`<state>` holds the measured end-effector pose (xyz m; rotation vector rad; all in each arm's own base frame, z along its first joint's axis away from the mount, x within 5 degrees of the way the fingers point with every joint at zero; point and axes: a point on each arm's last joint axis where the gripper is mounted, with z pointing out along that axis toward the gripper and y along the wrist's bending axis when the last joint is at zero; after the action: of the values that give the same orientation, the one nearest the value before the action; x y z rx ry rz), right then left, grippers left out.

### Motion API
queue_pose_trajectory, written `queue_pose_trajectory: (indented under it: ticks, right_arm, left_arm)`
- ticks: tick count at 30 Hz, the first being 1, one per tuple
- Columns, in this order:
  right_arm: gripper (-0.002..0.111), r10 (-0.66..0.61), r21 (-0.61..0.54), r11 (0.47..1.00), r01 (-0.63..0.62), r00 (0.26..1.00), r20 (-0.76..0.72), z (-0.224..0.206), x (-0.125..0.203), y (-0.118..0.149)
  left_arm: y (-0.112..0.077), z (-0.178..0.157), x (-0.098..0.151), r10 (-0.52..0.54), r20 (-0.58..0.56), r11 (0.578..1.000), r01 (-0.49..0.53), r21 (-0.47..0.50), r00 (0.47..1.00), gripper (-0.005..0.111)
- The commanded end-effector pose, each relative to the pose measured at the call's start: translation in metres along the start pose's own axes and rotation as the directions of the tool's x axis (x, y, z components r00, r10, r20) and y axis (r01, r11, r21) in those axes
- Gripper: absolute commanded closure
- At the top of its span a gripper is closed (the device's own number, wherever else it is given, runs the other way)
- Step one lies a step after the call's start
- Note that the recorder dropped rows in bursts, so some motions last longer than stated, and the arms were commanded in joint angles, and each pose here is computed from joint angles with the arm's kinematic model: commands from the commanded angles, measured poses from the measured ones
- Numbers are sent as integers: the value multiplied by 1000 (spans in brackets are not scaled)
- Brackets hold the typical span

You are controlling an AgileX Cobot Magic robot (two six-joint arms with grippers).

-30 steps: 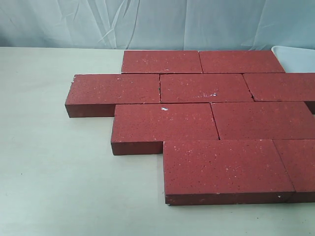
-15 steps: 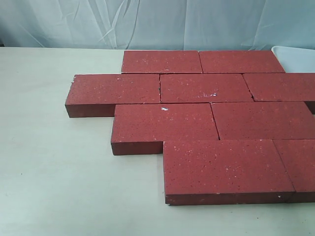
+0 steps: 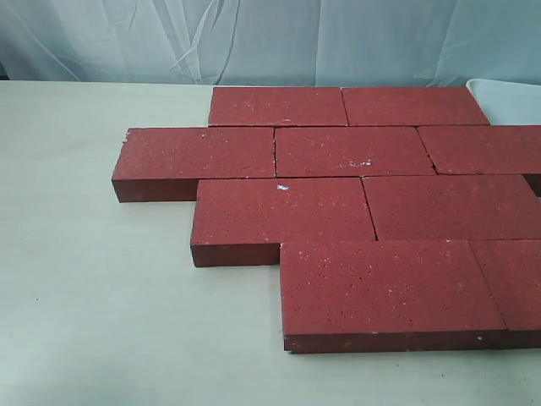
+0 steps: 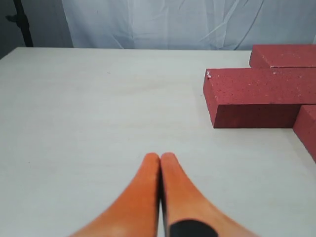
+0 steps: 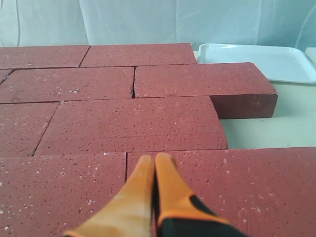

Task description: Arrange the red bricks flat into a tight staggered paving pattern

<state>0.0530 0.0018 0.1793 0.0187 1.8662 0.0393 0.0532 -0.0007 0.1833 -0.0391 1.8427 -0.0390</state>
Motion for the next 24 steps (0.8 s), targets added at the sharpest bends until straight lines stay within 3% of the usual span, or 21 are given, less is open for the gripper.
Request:
queue_pose_trajectory:
  ticks: [1,14,24]
  right_arm:
    - [109,2,5,1000,-2,1000,17,0,-1,0]
    - [109,2,5,1000,-2,1000,17,0,-1,0]
    - [109,2,5,1000,-2,1000,19,0,-1,0]
  left_arm:
    - [0,1,0,-13,26,1000,13,-1,1000,107]
    - [0,1,0,-6,24,1000,6,-5,1000,107]
    - [4,0,0,-18,28,998,19,-63,999,107]
